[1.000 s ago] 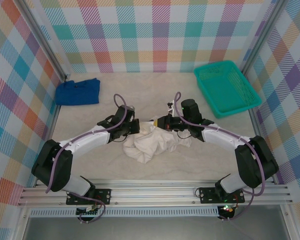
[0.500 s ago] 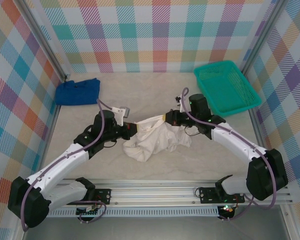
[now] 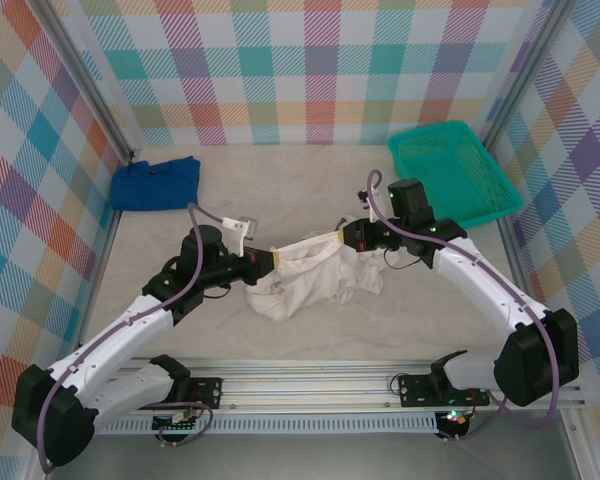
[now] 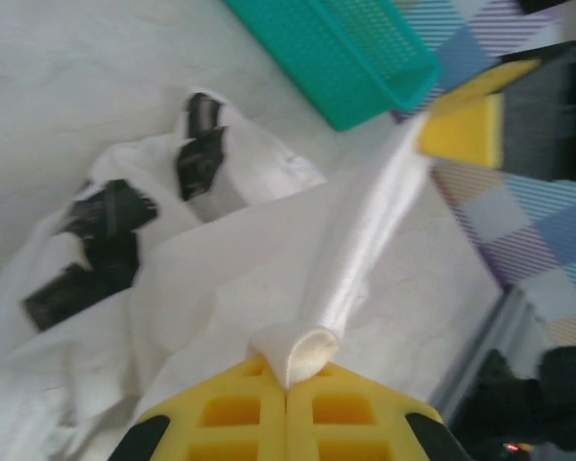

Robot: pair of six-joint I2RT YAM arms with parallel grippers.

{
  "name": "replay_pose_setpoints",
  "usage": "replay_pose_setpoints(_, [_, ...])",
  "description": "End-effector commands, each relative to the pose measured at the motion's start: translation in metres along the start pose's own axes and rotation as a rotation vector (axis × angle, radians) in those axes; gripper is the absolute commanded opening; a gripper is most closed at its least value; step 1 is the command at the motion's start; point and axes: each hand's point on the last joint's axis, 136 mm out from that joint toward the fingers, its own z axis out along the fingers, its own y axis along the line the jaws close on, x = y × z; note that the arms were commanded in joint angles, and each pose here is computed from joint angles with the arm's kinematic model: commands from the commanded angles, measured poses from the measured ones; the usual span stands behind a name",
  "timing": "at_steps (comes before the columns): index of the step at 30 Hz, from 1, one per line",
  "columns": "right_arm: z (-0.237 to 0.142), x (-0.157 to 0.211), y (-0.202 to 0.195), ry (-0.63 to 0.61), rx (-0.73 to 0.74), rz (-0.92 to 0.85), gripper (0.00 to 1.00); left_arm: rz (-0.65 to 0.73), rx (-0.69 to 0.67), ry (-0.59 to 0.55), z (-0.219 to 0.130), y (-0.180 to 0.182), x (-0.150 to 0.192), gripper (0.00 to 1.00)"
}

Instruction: Fold the inside-out t-shirt

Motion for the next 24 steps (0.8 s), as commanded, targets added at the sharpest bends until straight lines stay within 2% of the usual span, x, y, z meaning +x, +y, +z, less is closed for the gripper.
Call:
replay_pose_setpoints(1, [-0.021, -0.007, -0.02, -0.008, 0.138, -0.068, 0.0, 0.039, -0.241, 0.081, -0.006, 0.046, 0.013, 0.0])
replay_pose_setpoints(4, [-0.02, -0.003, 0.001, 0.014, 0.019, -0.074, 0.0, 0.078, -0.223, 0.154, 0.007, 0.042, 0.028, 0.0])
replay_pose_setpoints(7, [-0.016, 0.011, 0.016, 0.057, -0.1, -0.011, 0.0, 0.164, -0.113, 0.248, 0.023, 0.015, 0.05, 0.0])
replay_pose_setpoints(10, [-0.016, 0.033, 0.018, 0.106, -0.135, 0.07, 0.0, 0.195, 0.016, 0.297, 0.03, -0.013, 0.068, 0.01])
replay_pose_setpoints(12, [-0.019, 0.054, 0.011, 0.145, -0.105, 0.135, 0.0, 0.201, 0.093, 0.283, 0.032, -0.028, 0.07, 0.01])
replay_pose_setpoints(17, [-0.025, 0.104, -0.006, 0.237, -0.017, 0.298, 0.0, 0.215, 0.2, 0.362, 0.03, -0.048, 0.103, 0.03])
replay_pose_setpoints(21, [-0.036, 0.139, -0.032, 0.307, 0.152, 0.387, 0.0, 0.262, 0.294, 0.494, 0.033, -0.073, 0.141, 0.06])
replay_pose_setpoints(24, [-0.04, 0.163, -0.054, 0.337, 0.277, 0.457, 0.0, 0.317, 0.292, 0.622, 0.038, -0.079, 0.17, 0.09])
